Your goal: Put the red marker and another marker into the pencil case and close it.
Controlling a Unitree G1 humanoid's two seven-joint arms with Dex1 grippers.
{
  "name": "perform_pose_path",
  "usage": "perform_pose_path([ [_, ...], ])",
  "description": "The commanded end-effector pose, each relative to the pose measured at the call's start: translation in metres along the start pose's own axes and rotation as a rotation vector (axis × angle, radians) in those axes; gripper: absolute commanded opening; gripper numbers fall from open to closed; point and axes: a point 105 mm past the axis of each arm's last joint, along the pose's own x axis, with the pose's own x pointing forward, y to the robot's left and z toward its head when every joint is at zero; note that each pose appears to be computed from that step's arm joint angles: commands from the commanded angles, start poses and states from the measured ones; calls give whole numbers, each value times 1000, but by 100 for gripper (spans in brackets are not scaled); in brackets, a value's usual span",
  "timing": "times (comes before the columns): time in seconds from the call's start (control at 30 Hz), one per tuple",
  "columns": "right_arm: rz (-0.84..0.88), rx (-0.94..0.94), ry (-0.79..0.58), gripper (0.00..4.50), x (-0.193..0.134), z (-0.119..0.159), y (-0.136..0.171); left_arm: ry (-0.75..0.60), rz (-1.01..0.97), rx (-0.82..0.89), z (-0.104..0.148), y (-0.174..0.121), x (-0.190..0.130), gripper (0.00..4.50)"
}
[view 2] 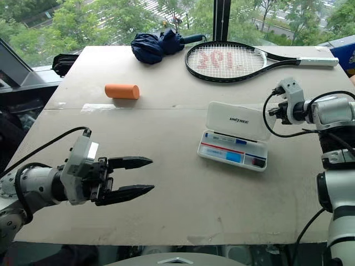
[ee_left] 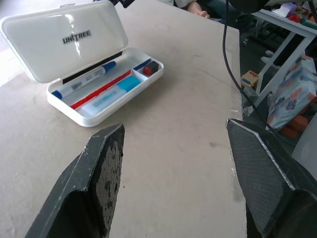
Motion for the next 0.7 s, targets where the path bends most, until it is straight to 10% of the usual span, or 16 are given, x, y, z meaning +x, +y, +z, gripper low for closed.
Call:
perform_pose_path([
  [0.03, 217, -81, -73, 8, -20, 29, 29, -19, 4, 57, 6, -6, -4, 328],
  [0.27, 510, -236, 43, 8, -39, 9, 96, -18, 11, 45, 0, -9, -9, 328],
  [0.53, 313, -436, 261, 8, 14, -86, 94, -13, 0, 44, -2, -8, -8, 328],
  [0.7, 356, -510, -134, 8, -25, -56, 113, 0, 2, 46, -5, -9, -10, 328],
])
